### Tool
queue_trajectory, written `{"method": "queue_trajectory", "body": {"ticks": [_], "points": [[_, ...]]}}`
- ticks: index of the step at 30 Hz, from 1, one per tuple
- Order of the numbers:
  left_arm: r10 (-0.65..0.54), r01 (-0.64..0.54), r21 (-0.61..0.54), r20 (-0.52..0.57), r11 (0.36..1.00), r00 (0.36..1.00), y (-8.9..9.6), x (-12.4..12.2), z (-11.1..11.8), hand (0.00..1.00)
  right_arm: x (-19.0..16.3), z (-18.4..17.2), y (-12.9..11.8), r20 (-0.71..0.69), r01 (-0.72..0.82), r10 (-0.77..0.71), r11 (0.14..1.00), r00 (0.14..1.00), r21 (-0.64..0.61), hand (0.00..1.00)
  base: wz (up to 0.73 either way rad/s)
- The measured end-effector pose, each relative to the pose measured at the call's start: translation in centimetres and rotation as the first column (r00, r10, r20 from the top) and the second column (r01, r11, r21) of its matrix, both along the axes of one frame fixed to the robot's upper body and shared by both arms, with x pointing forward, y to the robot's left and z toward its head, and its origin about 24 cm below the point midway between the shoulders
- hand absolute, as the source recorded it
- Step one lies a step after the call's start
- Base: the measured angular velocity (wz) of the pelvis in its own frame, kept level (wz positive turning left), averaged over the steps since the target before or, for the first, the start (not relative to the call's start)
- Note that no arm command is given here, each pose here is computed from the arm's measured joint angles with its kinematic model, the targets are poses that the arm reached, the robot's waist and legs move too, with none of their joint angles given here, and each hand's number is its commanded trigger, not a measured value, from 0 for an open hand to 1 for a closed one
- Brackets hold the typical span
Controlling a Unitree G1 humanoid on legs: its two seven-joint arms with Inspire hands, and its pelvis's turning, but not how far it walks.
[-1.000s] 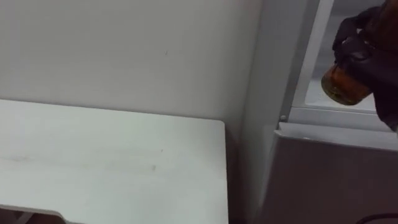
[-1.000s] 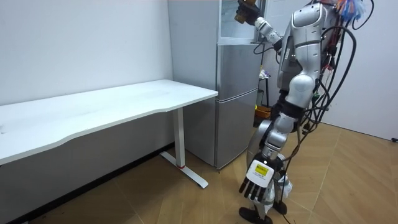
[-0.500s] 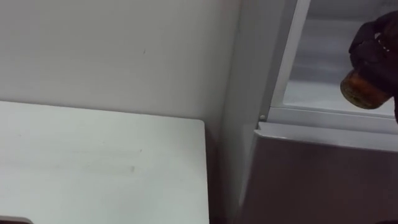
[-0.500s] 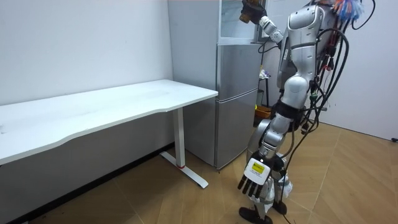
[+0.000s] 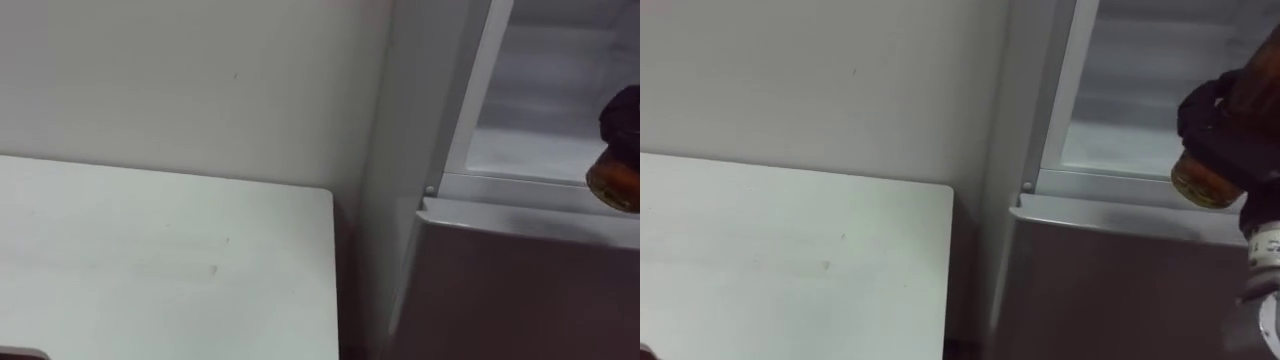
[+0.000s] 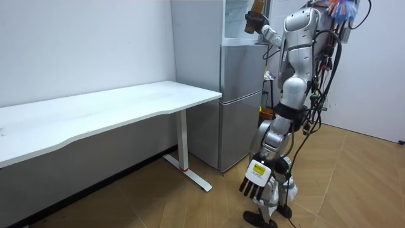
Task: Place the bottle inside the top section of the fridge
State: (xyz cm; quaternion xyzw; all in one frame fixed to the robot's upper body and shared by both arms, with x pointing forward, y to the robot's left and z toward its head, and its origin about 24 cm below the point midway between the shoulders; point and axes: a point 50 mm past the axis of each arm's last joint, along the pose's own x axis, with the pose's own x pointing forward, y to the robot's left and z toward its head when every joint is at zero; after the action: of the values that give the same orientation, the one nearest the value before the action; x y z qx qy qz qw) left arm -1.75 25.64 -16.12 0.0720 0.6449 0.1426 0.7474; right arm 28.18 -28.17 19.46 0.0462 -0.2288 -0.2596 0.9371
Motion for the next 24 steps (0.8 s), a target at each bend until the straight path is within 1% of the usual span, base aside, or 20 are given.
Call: {"method": "queue_trajectory", "body": {"ticks": [6,9,15,19,24], "points": [[-0.027,0.027,0.004,-0.015,1.0,1.0,0.0,-0.3,0.0,0.0,0.4,-1.4,-1.2,-0.069,0.073,-0.071,0.997,0.995,0.027,1.0,0.01],[-0.021,0.021,0.008,-0.018,1.0,1.0,0.1,-0.5,0.1,0.0,0.9,-1.2,-2.1,-0.096,0.1,-0.098,0.995,0.991,0.01,1.0,0.11],[-0.003,0.004,0.016,-0.038,1.0,0.999,0.4,-1.2,0.2,0.0,2.0,-0.4,-3.4,-0.114,0.17,-0.167,0.985,0.979,0.016,1.0,0.01],[-0.001,0.002,0.021,-0.055,1.0,0.998,0.5,-1.9,0.3,0.0,2.5,0.1,-3.1,-0.105,0.2,-0.196,0.979,0.975,0.028,1.0,0.0],[-0.001,0.003,0.022,-0.056,1.0,0.998,0.5,-1.9,0.3,0.0,2.5,0.0,-3.1,-0.109,0.229,-0.224,0.972,0.968,0.041,1.0,0.1]]}}
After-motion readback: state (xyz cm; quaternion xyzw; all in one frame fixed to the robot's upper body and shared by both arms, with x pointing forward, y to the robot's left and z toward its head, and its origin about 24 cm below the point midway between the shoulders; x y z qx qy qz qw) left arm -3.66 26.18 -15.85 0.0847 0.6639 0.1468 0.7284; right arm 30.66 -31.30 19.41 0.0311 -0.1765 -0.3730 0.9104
